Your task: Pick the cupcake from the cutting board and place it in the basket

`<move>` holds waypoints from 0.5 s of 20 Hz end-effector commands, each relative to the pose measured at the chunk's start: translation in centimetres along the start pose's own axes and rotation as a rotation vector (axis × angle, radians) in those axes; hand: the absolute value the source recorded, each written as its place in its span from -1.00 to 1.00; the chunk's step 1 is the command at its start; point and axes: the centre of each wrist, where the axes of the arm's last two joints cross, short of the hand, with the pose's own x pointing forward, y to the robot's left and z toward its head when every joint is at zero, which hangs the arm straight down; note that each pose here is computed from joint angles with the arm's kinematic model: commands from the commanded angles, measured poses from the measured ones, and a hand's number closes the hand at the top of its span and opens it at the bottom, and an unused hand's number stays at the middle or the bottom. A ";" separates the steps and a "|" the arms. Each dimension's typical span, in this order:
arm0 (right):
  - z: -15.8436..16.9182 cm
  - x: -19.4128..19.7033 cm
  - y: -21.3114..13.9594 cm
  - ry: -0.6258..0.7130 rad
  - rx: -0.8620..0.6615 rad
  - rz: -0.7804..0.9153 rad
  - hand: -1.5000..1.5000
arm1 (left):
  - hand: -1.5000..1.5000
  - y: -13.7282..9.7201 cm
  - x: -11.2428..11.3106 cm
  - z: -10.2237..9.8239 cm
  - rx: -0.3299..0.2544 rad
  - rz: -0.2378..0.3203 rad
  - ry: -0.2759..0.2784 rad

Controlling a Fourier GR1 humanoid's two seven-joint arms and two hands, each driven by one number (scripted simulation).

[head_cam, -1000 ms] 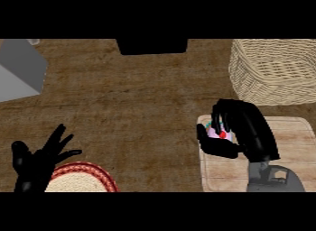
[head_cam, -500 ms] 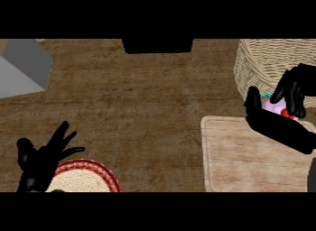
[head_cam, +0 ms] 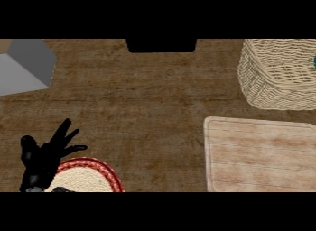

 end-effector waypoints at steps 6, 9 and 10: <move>-6.8 -1.6 -2.7 0.085 -0.018 0.090 1.00 | 0.00 -0.7 -2.7 -0.3 0.001 -0.029 0.123; -7.9 -4.0 -2.1 0.087 0.008 0.123 1.00 | 0.00 1.4 -2.6 0.9 -0.015 -0.029 0.142; -8.8 -4.5 -2.5 0.096 -0.004 0.090 1.00 | 0.00 1.3 -1.8 -1.0 0.010 -0.036 0.152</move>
